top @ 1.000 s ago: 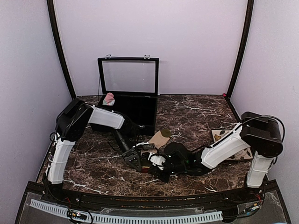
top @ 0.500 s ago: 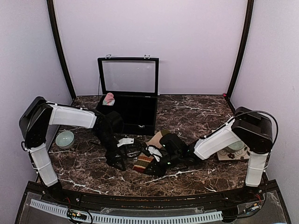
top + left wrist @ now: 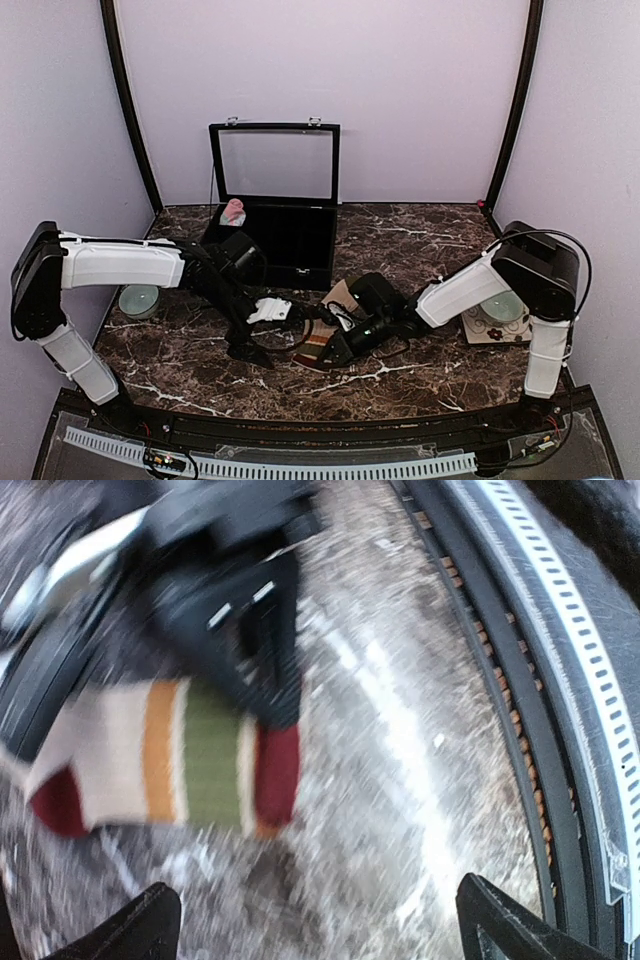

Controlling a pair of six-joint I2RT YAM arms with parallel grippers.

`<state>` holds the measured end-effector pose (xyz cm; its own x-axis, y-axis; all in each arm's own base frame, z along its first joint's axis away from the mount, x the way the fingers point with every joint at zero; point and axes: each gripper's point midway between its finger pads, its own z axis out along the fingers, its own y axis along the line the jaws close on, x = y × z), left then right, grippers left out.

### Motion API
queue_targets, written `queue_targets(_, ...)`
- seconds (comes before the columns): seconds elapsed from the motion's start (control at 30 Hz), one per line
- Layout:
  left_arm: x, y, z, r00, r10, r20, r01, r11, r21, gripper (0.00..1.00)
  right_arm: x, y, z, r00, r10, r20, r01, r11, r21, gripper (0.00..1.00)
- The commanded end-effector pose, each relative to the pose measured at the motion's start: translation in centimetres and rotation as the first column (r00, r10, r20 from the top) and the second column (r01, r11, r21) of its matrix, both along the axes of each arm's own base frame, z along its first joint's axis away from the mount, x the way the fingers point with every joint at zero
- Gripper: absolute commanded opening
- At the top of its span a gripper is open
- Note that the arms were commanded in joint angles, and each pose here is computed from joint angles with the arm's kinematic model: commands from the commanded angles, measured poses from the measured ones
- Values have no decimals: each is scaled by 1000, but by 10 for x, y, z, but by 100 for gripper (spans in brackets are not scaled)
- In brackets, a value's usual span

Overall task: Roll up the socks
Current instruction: Roll the sock at the center of the board.

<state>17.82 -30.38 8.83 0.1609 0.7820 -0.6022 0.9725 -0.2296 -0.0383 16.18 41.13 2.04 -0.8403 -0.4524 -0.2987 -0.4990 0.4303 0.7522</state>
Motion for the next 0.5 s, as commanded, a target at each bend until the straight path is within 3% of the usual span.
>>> queue_targets(0.0, -21, -28, -4, 983, -161, 92, 163, 986, -18, 99, -12, -27, -43, 987, -60, -146, 30, 980, -199, 0)
queue_targets(0.13, -17, -42, -10, 980, -156, 123, 159, 987, -11, 98, -14, -31, -45, 983, -74, -167, 38, 977, -208, 0)
queue_targets(0.3, -12, -51, -17, 972, -162, 171, 171, 985, -35, 88, -11, -34, -46, 978, -90, -190, 50, 978, -205, 0)
queue_targets(0.37, -10, -52, -22, 970, -166, 177, 172, 985, -23, 80, -10, -34, -46, 977, -92, -194, 52, 978, -203, 0)
queue_targets(0.47, -9, -54, -29, 971, -169, 167, 173, 985, -9, 56, -7, -34, -46, 976, -99, -195, 58, 977, -204, 0)
